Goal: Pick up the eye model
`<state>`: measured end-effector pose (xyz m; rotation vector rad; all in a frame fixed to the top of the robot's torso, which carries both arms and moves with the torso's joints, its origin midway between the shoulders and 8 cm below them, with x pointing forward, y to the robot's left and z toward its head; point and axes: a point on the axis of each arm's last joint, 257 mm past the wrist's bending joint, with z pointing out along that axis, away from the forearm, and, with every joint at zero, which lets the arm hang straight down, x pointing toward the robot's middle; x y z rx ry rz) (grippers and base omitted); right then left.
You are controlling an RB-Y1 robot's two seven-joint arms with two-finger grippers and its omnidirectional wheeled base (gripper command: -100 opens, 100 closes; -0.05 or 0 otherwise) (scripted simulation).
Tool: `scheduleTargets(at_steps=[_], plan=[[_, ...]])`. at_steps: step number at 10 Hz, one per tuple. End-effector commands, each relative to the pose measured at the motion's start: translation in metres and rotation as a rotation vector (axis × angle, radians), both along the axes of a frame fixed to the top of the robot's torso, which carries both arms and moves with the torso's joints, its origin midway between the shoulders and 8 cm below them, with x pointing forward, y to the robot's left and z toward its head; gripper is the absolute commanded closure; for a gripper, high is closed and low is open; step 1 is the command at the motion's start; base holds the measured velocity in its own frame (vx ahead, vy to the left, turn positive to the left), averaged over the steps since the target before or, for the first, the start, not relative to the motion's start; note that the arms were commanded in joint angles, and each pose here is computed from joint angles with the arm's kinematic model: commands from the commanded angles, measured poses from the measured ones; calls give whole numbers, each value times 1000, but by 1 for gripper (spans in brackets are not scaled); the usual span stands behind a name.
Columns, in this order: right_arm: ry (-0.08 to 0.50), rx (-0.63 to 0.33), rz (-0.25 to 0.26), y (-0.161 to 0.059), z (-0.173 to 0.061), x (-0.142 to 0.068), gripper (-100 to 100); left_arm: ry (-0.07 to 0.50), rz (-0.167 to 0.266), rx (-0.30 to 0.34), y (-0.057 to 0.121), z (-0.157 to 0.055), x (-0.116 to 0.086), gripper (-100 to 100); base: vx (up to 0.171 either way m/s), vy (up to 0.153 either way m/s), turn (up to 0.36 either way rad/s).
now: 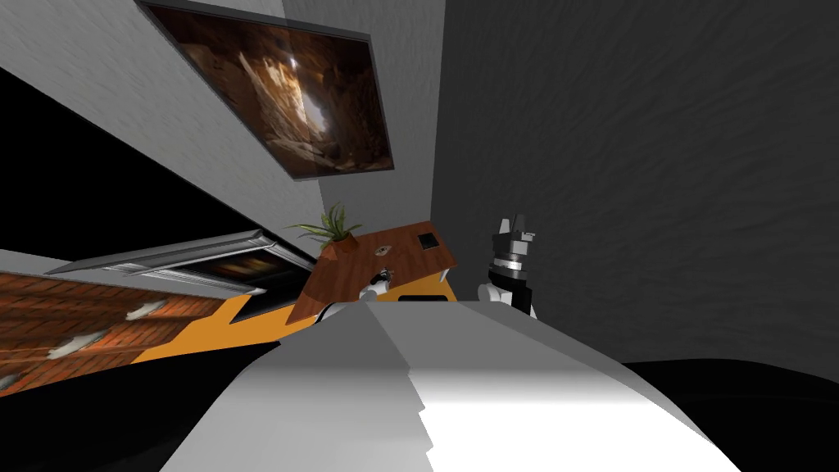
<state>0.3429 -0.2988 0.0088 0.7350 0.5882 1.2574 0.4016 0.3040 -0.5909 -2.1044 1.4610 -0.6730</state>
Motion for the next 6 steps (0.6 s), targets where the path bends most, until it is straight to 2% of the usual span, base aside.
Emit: scheduleTargets(at_steps=[1, 2, 3, 6], plan=[[0, 0, 0, 0, 0, 0, 0, -2, 25, 3, 7, -3, -7, -100, 18, 12, -162], [0, 0, 0, 0, 0, 0, 0, 0, 16, 0, 4, -2, -4, -100, 10, 11, -33], [0, 0, 0, 0, 0, 0, 0, -2, 16, 1, 4, -2, -4, 100, 0, 0, 0], [0, 0, 0, 0, 0, 0, 0, -2, 15, 3, 5, -2, -4, 100, 0, 0, 0]])
